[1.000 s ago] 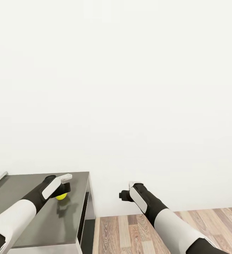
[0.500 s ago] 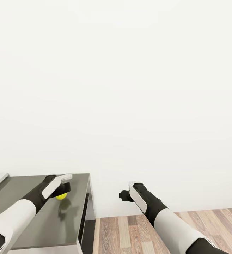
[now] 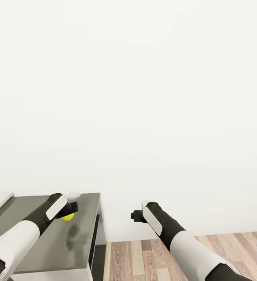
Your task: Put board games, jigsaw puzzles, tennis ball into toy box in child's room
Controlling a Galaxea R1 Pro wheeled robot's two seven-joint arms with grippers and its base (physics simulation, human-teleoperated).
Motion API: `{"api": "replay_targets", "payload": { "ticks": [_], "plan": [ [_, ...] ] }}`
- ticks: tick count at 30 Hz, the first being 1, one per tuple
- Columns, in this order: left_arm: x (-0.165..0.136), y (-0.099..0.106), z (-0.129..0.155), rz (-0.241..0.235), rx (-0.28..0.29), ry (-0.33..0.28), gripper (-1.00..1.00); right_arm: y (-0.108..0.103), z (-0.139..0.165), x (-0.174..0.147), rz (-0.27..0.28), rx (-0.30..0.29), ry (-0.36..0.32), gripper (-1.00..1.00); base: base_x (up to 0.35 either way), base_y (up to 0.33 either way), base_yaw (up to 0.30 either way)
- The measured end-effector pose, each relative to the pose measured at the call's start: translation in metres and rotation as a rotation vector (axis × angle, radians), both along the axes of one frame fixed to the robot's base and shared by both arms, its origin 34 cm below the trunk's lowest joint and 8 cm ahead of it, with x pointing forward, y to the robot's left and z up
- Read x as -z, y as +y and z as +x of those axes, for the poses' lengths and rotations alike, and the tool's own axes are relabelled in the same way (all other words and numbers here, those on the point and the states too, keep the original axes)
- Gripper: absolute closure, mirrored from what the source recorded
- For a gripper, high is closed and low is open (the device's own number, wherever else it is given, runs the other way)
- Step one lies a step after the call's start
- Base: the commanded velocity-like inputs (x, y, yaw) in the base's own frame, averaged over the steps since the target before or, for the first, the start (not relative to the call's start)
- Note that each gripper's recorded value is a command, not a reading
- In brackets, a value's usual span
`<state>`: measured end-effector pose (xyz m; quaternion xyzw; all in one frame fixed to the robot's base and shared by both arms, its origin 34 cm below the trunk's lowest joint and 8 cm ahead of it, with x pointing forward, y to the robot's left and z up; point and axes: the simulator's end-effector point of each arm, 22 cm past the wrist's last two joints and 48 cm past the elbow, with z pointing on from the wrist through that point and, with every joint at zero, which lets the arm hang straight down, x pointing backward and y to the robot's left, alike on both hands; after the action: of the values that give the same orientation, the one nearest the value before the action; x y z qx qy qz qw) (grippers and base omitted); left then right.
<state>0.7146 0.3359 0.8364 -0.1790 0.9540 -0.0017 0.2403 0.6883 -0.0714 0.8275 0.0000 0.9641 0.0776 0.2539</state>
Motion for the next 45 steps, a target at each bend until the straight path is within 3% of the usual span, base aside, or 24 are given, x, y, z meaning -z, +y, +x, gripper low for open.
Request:
{"api": "replay_targets", "payload": {
  "ticks": [12,18,36,45],
  "plan": [
    [-0.026,0.0,-0.001,-0.001,0.0,-0.02,1.0,0.001,-0.001,-0.025,0.001,-0.001,-0.019,-1.0,-0.054,0.0,0.0],
    [-0.04,0.001,0.0,-0.03,-0.027,-0.036,1.0,0.001,-0.002,-0.036,0.001,-0.001,-0.028,-1.0,0.0,0.0,0.0],
    [-0.058,0.001,-0.006,-0.045,-0.033,-0.03,1.0,0.002,-0.007,-0.056,0.005,0.0,-0.03,-1.0,0.0,0.0,0.0],
    [-0.071,0.002,-0.008,-0.047,-0.037,-0.039,1.0,0.009,-0.001,-0.083,0.022,-0.008,-0.075,-1.0,-0.019,0.0,0.0]
  ]
}}
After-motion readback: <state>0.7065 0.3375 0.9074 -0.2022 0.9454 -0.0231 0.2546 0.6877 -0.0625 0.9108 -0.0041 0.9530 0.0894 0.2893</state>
